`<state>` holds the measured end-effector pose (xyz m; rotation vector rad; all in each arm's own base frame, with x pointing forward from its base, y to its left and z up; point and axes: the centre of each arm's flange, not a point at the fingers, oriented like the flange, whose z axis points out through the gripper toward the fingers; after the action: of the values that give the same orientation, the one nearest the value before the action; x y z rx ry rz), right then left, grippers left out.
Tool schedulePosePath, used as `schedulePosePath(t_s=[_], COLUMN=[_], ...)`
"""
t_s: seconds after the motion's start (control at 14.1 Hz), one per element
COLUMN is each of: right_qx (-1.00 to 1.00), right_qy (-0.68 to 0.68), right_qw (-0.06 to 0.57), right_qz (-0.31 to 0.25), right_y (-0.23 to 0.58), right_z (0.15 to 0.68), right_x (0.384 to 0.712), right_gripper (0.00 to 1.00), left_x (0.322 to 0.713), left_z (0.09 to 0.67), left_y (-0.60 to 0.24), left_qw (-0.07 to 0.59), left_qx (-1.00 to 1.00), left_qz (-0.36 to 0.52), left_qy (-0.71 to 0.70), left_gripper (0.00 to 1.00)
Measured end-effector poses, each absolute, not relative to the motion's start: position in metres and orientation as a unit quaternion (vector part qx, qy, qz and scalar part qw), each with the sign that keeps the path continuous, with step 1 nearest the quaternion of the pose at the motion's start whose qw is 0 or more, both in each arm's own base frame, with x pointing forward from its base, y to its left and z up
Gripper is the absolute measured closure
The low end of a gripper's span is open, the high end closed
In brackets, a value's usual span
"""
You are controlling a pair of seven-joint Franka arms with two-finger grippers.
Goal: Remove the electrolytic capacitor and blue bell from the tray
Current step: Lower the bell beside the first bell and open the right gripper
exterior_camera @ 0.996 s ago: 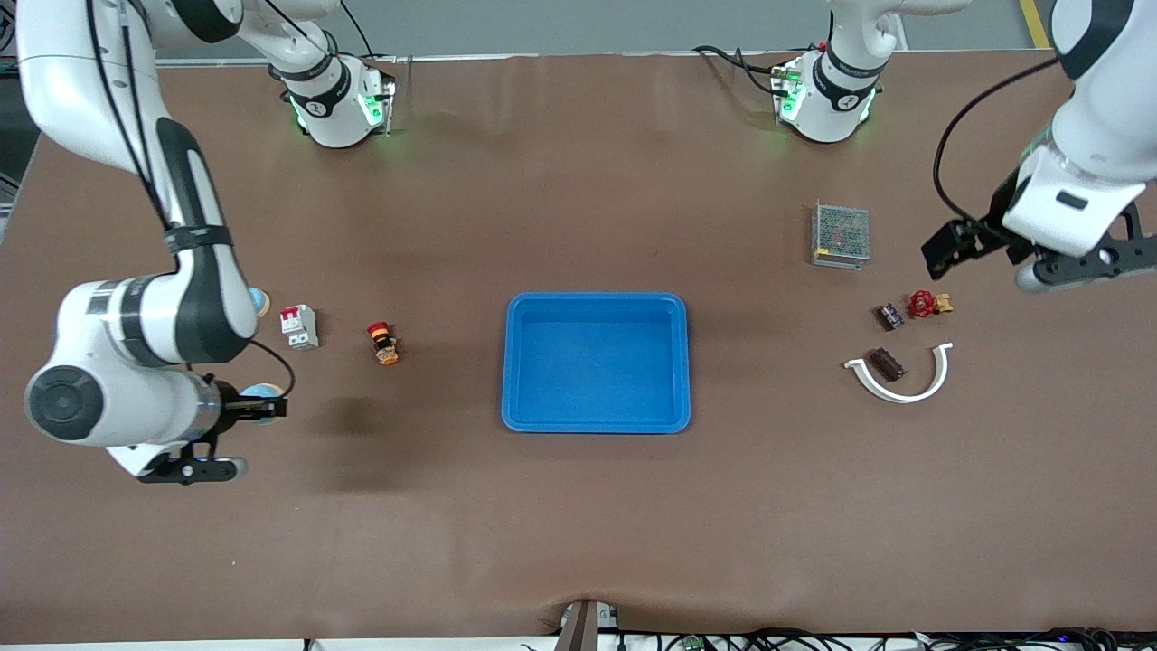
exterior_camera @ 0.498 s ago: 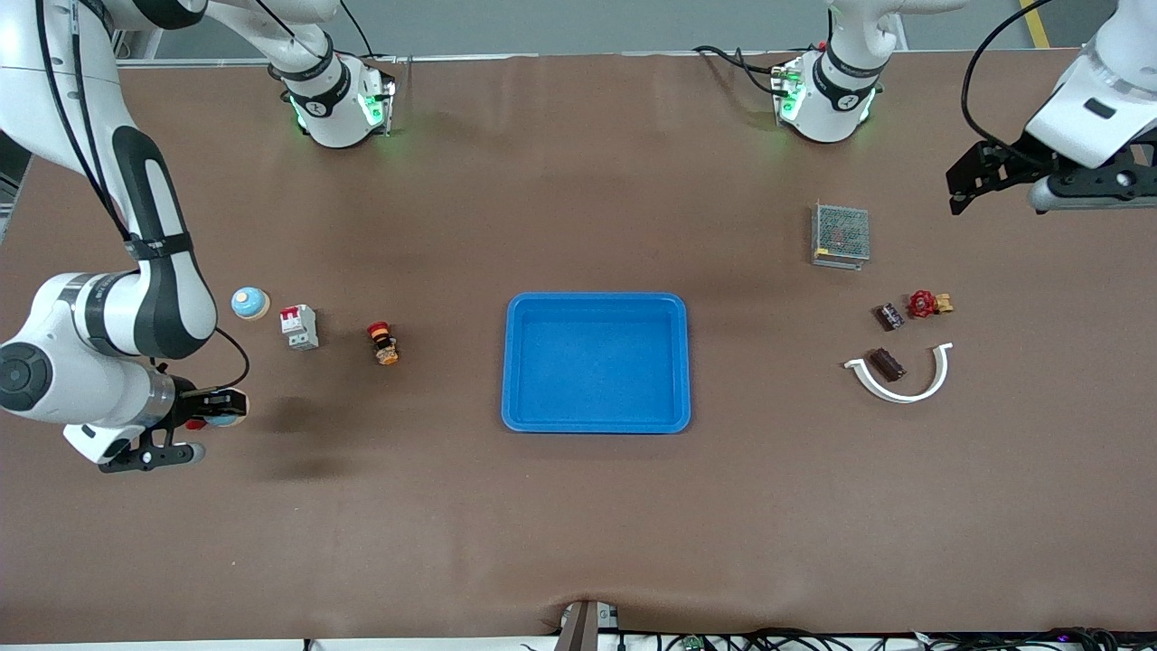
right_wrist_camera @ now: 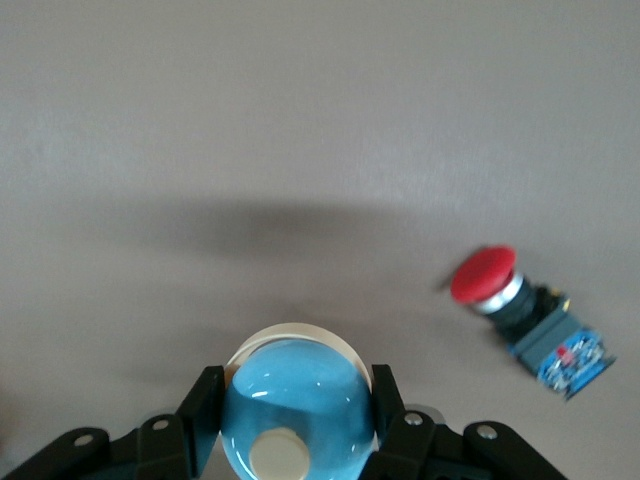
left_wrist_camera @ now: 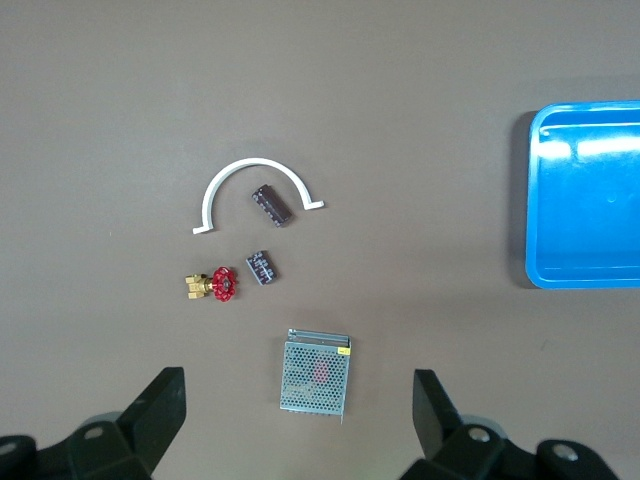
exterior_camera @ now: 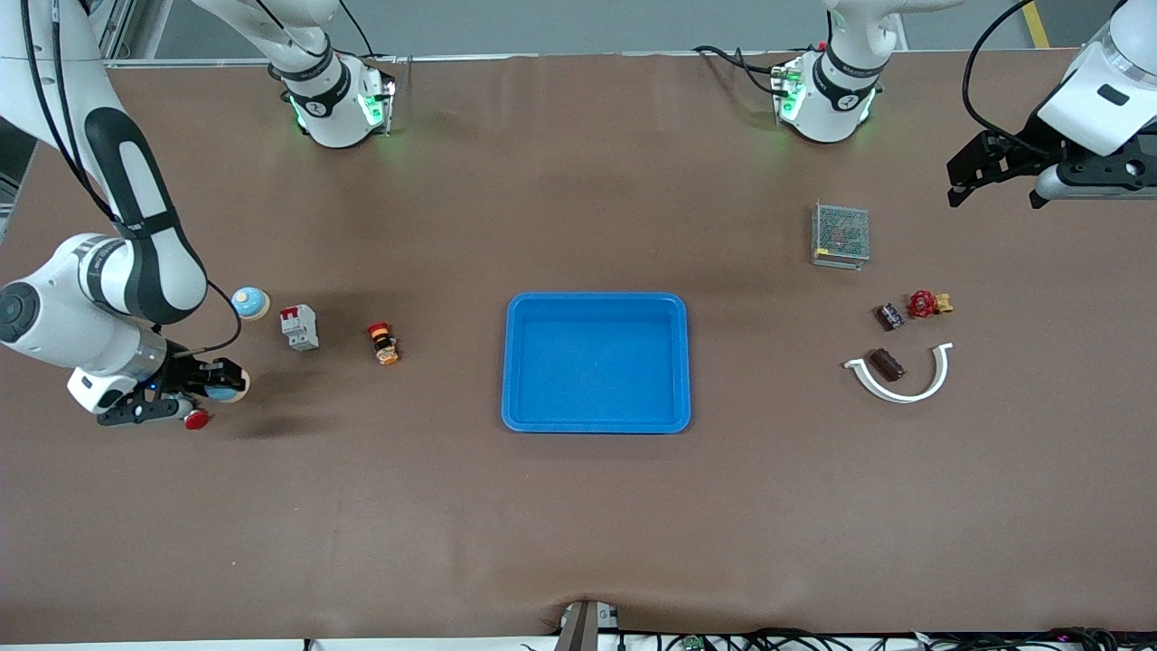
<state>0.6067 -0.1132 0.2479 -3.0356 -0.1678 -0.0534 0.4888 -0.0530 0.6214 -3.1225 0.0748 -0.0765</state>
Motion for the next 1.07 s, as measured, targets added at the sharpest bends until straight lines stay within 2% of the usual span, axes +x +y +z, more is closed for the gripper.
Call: schedulePosePath(t_s=[0.5, 1.07], right_qx=[-0.997, -0.997], right_qy=[-0.048, -0.045], right_qw=[0.035, 0.031], right_qz=[-0.048, -0.047], right_y=[-0.105, -0.125], right_z=[0.221, 0.208], right_x=[0.566, 0.548], right_gripper=[0.36, 0.36], left_x=[0.498, 0.532], left_z=[0.619, 0.611], left_y=[-0.054, -0.049], left_qw=[0.007, 0.001], left_qx=[-0.999, -1.0], left_qz=[-0.023, -0.018], left_qy=[0.025, 0.02], left_gripper=[0.0, 0.0])
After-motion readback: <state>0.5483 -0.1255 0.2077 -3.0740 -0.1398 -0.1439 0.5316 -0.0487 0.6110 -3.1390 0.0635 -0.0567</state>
